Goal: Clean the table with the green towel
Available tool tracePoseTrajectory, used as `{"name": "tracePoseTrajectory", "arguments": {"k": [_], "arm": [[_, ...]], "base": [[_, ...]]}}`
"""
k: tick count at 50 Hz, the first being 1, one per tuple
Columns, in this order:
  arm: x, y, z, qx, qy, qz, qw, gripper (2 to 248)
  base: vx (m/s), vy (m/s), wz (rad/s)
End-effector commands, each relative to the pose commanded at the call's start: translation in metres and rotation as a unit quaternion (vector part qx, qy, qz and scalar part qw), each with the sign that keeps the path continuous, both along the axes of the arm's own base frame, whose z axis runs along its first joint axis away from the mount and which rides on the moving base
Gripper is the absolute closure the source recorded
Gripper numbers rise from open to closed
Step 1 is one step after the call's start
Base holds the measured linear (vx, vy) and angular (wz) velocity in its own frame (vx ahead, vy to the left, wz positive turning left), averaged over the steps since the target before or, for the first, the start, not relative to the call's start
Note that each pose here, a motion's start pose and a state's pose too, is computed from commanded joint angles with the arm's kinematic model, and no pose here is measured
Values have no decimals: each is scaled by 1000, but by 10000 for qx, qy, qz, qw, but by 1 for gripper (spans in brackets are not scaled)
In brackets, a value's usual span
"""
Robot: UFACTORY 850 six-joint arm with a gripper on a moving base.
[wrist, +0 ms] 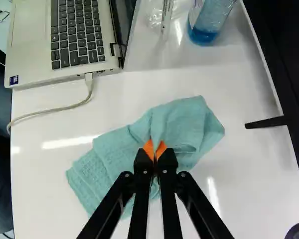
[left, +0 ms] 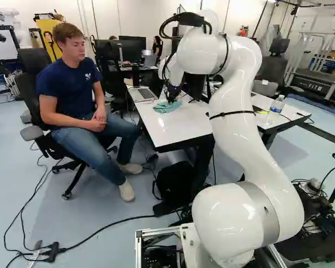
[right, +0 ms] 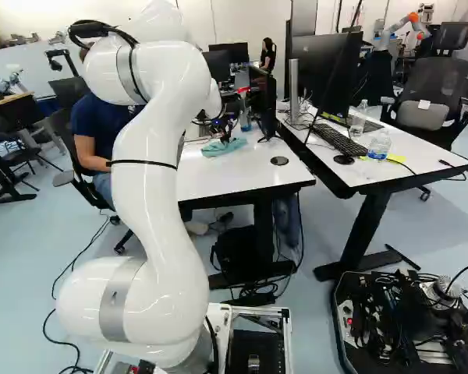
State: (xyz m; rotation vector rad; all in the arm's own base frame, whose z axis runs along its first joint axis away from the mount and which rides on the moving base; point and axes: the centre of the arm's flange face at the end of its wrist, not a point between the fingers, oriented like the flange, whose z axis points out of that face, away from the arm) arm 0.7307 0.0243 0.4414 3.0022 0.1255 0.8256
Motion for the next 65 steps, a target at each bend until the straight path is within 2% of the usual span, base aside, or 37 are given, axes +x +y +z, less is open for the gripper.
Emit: {"name": "tracePoseTrajectory", "arguments": {"k": [65], "arm": [[-115, 0, 13, -20, 498, 35, 9988, 225]], "base": [[0, 0, 0]]}}
